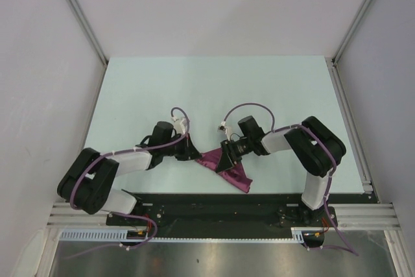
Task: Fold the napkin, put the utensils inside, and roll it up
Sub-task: Roll the napkin at the center of the board.
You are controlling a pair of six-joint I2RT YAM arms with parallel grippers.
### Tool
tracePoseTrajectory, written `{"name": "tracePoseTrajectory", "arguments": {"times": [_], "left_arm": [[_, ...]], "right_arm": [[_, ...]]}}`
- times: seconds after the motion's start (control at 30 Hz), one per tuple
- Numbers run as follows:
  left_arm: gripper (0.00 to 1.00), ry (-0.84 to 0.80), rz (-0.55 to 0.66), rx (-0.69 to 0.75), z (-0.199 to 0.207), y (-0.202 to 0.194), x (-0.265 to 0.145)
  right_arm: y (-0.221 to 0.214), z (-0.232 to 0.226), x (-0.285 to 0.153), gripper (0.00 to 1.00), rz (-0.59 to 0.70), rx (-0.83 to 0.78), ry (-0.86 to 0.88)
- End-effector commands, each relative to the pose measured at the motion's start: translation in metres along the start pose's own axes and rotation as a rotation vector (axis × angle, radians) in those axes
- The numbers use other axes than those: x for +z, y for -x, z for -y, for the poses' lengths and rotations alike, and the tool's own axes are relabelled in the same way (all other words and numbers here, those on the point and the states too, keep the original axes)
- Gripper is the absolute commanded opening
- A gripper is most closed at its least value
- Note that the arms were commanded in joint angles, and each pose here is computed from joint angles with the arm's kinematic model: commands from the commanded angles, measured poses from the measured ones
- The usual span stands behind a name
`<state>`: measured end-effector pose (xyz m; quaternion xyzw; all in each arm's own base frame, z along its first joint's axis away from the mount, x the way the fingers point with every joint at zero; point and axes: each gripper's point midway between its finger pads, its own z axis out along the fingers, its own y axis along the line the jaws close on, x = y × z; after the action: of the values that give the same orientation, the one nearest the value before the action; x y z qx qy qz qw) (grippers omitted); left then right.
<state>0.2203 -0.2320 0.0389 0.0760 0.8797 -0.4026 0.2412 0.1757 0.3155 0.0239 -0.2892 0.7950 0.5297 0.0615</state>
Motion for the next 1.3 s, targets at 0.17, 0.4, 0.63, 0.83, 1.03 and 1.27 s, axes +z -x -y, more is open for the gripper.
{"name": "tracePoseTrajectory", "arguments": {"times": [0.17,0.4,0.63,0.83,1.03,1.27], "left_arm": [[0.00,0.054,-0.105,0.001,-0.007,-0.003,0.012],[0.00,0.065,-0.148,-0.013,-0.010,-0.004,0.017],[0.00,0.089,-0.191,-0.033,-0.013,-0.005,0.020],[0.00,0.084,-0.213,-0.053,-0.013,-0.006,0.025],[0.00,0.076,-0.223,-0.066,-0.012,-0.007,0.026],[0.00,0.059,-0.220,-0.055,-0.008,-0.004,0.025]], "right_arm": [[0.003,0.016,-0.019,0.56,-0.009,0.012,-0.223],[0.043,0.002,-0.051,0.62,0.134,-0.166,-0.469],[0.040,-0.022,-0.046,0.64,0.143,-0.457,-0.739],[0.024,-0.015,-0.034,0.64,0.092,-0.583,-0.904],[0.009,-0.005,-0.017,0.64,0.019,-0.646,-0.953],[0.000,0.018,-0.014,0.62,-0.032,-0.602,-1.009]]}}
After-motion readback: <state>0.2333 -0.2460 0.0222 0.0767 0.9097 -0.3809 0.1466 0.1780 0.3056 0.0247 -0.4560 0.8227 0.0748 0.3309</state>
